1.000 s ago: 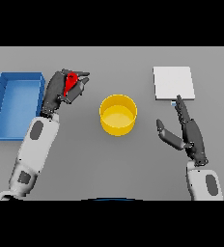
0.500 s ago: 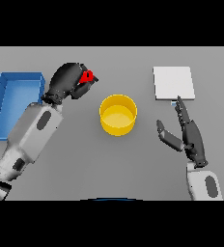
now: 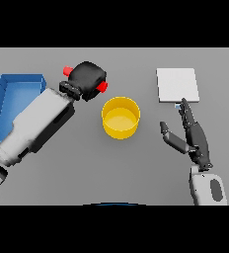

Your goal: Pick up the red beaker and tilt it to pour out 1 green nut into yellow bowl. Pick up the yellow bowl and place it on the metallic measuring scale.

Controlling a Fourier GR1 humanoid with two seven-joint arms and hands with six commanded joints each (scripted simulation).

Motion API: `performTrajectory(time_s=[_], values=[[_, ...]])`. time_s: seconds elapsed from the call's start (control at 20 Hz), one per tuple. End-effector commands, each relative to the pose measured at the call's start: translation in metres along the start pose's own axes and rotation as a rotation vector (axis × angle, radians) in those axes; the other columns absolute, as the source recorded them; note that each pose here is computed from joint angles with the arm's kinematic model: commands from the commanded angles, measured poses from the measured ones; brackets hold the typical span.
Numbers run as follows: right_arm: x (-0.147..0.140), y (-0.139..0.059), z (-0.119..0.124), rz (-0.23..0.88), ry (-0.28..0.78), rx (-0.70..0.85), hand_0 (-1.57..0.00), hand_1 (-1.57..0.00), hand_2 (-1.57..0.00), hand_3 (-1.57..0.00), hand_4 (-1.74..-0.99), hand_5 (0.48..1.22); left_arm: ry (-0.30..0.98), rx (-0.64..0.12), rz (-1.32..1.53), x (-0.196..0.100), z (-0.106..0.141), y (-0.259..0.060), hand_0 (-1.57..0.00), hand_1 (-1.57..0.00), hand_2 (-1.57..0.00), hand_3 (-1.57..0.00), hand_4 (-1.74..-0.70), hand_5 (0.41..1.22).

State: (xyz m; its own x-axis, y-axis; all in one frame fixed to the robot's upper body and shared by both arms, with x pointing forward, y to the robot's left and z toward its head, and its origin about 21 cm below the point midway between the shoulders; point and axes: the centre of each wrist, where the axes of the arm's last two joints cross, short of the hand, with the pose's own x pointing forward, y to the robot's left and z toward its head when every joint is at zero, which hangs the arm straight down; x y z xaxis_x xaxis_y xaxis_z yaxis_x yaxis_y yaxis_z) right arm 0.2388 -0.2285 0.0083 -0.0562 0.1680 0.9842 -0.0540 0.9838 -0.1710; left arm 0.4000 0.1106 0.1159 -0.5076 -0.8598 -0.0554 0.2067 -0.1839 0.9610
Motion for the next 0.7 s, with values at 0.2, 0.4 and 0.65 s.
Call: performTrajectory(time_s=[0.2, 0.4, 0.65], values=[[-0.002, -0.001, 0.000, -0.035, 0.001, -0.004, 0.00, 0.00, 0.00, 0.00, -1.303, 0.619, 0.016, -0.116, -0.249, 0.018, -0.013, 0.009, -1.57, -1.57, -1.57, -1.27, -1.70, 1.218], [-0.004, 0.003, 0.001, -0.037, -0.006, 0.005, 0.00, 0.00, 0.00, 0.00, -1.297, 0.607, -0.034, -0.146, -0.396, 0.034, -0.020, 0.018, -1.57, -1.57, -1.57, -1.34, -1.72, 1.220], [-0.002, 0.001, 0.001, -0.008, -0.003, -0.002, 0.00, 0.00, 0.00, 0.00, -1.299, 0.601, -0.067, -0.157, -0.586, 0.051, -0.025, 0.020, -1.57, -1.57, -1.57, -1.49, -1.73, 1.221]])
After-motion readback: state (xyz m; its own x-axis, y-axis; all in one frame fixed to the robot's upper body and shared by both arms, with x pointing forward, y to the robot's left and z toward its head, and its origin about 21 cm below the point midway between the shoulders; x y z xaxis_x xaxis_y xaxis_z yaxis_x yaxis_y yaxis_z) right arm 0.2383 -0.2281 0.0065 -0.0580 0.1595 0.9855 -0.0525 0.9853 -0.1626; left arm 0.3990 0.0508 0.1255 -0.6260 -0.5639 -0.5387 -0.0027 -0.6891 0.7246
